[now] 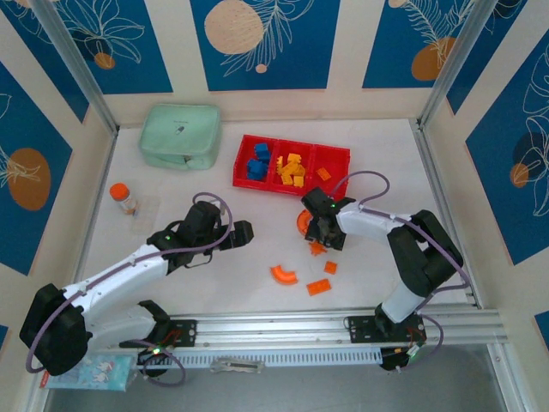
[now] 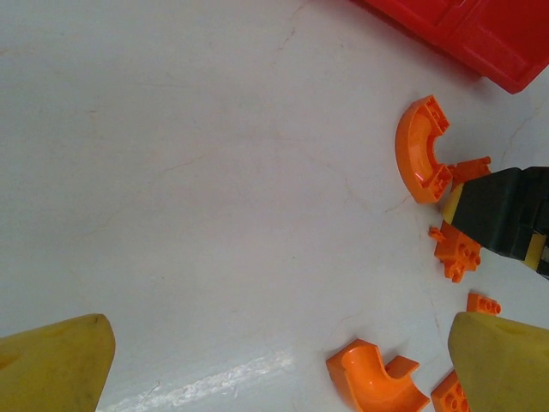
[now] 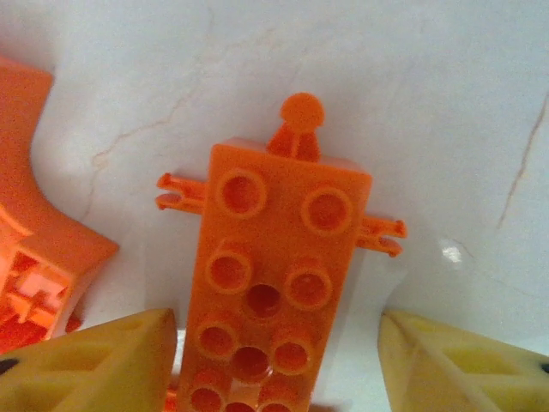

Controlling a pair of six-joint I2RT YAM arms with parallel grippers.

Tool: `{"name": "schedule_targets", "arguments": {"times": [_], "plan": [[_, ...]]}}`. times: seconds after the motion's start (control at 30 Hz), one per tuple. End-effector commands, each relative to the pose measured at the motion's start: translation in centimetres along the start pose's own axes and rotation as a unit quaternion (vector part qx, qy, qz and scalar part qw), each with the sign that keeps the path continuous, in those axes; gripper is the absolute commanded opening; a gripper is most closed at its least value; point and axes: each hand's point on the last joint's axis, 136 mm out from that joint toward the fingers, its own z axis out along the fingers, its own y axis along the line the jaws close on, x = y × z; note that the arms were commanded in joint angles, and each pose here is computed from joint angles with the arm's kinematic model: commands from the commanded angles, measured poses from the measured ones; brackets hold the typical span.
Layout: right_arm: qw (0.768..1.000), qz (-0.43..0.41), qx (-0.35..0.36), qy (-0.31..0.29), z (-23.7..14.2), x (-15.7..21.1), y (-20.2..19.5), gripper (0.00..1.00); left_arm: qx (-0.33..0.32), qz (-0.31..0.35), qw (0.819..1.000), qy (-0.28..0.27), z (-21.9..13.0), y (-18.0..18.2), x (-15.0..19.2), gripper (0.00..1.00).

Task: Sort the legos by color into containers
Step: Pick up the lego from the center of the table, then place the lego in the container.

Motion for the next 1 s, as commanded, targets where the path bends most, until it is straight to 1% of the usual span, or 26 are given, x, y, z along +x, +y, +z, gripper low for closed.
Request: {"name": "schedule_targets", "arguments": {"times": [0.0, 0.27, 0.37, 0.5, 0.57, 0.67, 0.83, 0.97], "plan": [[1.000, 0.007, -0.009, 0.011, 0.8, 0.3, 0.0, 0.56, -0.010, 0.002, 1.000, 0.001, -0.2, 0.3, 0.2, 0.99], [0.999, -0.011, -0.042, -0.014, -0.9, -0.7, 0.3, 0.34, 0.000, 0.006, 1.000, 0.002, 0.0, -0.5, -0.3, 0.99], [0.998, -0.020, -0.051, -0.032, -2.2, -1.7, 0.2, 0.30, 0.003, 0.012, 1.000, 0.006, 0.0, -1.0, -0.5, 0.99], [0.994, -0.036, -0.070, -0.074, -5.1, -4.1, 0.5, 0.29, 0.018, 0.015, 1.000, 0.003, 0.3, -2.1, -1.3, 0.99], [0.991, -0.041, -0.073, -0.101, -6.6, -6.2, 0.6, 0.29, 0.029, 0.021, 0.999, 0.002, 0.6, -3.2, -1.9, 0.99], [0.988, -0.051, -0.084, -0.122, -7.9, -9.4, 1.6, 0.29, 0.034, 0.032, 0.999, 0.005, 1.3, -4.2, -2.7, 0.99], [0.982, -0.078, -0.075, -0.152, -7.5, -15.0, 3.9, 0.29, 0.038, 0.044, 0.998, 0.000, 2.3, -5.6, -4.2, 0.99], [0.984, -0.072, -0.066, -0.150, -5.9, -19.2, 4.7, 0.29, 0.035, 0.043, 0.998, 0.001, 3.1, -6.1, -5.3, 0.99]]}}
